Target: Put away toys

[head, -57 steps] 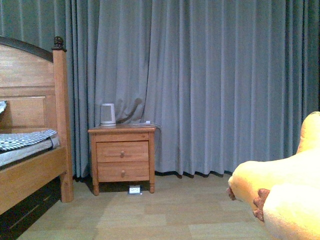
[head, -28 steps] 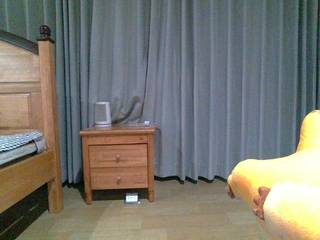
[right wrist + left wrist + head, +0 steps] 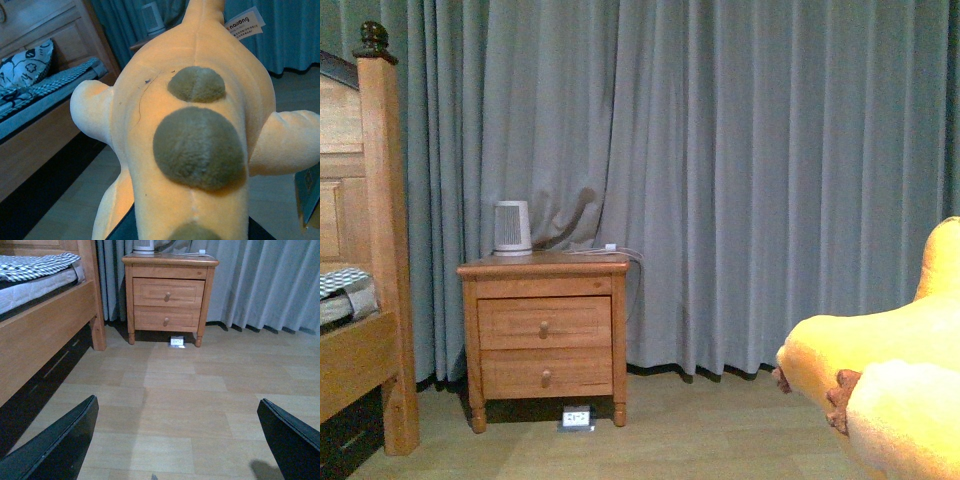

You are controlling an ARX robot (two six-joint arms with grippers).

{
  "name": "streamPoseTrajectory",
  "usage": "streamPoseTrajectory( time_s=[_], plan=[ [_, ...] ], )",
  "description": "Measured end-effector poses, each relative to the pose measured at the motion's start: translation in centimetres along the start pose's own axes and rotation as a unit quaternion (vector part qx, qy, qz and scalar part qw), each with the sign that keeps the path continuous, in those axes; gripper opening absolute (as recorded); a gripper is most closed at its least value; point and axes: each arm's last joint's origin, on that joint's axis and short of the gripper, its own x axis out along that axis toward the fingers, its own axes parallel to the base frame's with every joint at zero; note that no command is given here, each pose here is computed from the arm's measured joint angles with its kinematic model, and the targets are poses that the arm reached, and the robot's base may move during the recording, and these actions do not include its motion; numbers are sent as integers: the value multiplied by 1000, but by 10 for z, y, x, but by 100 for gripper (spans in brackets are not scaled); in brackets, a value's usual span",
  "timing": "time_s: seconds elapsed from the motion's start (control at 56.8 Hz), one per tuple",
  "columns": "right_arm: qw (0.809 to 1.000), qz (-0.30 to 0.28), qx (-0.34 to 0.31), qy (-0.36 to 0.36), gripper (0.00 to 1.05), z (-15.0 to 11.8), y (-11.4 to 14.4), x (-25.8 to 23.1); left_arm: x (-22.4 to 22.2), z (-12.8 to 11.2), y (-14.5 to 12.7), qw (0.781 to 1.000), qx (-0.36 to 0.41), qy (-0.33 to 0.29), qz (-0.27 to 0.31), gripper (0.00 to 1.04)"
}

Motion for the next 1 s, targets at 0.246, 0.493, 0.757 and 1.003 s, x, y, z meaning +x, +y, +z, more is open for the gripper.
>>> streamPoseTrajectory(
  time_s=[0.246,0.493,0.757,1.003],
  plan=[
    [1000,-1,0,0,17,0,0,0,0,0,0,1000,0,0,0,99],
    [1000,0,0,0,17,0,0,0,0,0,0,1000,0,0,0,99],
    [1000,0,0,0,17,0,0,0,0,0,0,1000,0,0,0,99],
    [1000,0,0,0,17,0,0,0,0,0,0,1000,0,0,0,99]
  ],
)
